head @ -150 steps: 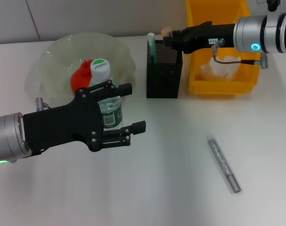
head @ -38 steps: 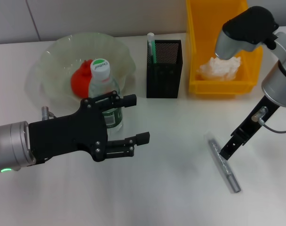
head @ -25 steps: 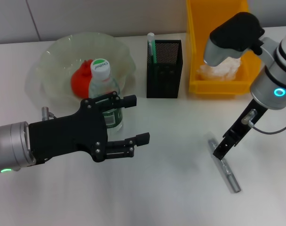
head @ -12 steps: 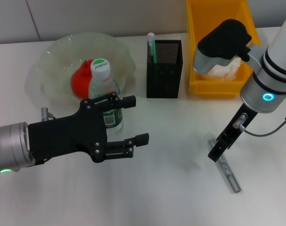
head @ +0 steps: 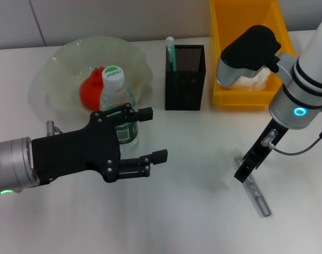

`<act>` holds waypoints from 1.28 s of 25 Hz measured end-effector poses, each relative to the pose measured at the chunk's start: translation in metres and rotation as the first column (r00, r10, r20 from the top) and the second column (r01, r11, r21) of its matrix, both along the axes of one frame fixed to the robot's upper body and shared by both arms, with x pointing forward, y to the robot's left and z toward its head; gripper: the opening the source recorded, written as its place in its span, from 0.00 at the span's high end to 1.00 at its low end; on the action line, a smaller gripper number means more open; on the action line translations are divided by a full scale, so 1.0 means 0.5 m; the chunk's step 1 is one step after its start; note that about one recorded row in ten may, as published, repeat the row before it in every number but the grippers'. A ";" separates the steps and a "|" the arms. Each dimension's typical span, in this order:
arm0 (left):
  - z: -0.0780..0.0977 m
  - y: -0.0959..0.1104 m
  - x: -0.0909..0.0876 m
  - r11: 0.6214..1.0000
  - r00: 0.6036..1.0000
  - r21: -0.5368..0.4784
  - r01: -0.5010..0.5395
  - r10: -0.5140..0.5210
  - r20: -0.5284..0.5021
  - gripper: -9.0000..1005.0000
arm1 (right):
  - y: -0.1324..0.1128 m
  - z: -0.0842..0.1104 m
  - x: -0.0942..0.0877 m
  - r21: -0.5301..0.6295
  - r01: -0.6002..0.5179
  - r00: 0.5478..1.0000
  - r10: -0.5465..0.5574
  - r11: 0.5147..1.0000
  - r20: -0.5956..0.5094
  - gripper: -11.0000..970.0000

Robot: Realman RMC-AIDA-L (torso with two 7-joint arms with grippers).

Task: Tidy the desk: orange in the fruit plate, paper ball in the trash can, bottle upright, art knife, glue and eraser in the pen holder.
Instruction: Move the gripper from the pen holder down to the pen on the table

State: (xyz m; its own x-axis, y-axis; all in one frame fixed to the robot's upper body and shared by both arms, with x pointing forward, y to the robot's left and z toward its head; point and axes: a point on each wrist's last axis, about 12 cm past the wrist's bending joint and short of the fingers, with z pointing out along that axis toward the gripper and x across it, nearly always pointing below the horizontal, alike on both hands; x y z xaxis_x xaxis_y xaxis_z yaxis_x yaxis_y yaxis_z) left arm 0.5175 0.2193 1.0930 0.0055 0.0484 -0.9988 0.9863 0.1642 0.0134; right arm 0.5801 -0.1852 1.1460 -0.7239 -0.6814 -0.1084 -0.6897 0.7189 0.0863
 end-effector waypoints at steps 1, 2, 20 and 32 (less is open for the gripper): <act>0.000 0.000 0.000 1.000 1.000 0.000 0.000 0.000 0.000 0.19 | 0.000 0.000 0.000 0.000 0.000 1.000 0.000 1.000 0.000 0.27; 0.000 0.000 0.000 1.000 1.000 0.000 0.000 0.000 0.000 0.19 | 0.000 0.000 0.000 0.000 0.000 1.000 0.000 1.000 0.000 0.27; -0.001 0.001 -0.002 1.000 1.000 0.001 0.001 -0.001 0.007 0.19 | 0.005 -0.019 -0.006 0.010 0.000 0.999 0.001 1.000 -0.034 0.36; -0.003 0.001 -0.003 1.000 1.000 0.001 0.001 -0.001 0.002 0.19 | 0.002 -0.025 -0.007 0.012 0.006 0.999 -0.006 1.000 -0.037 0.44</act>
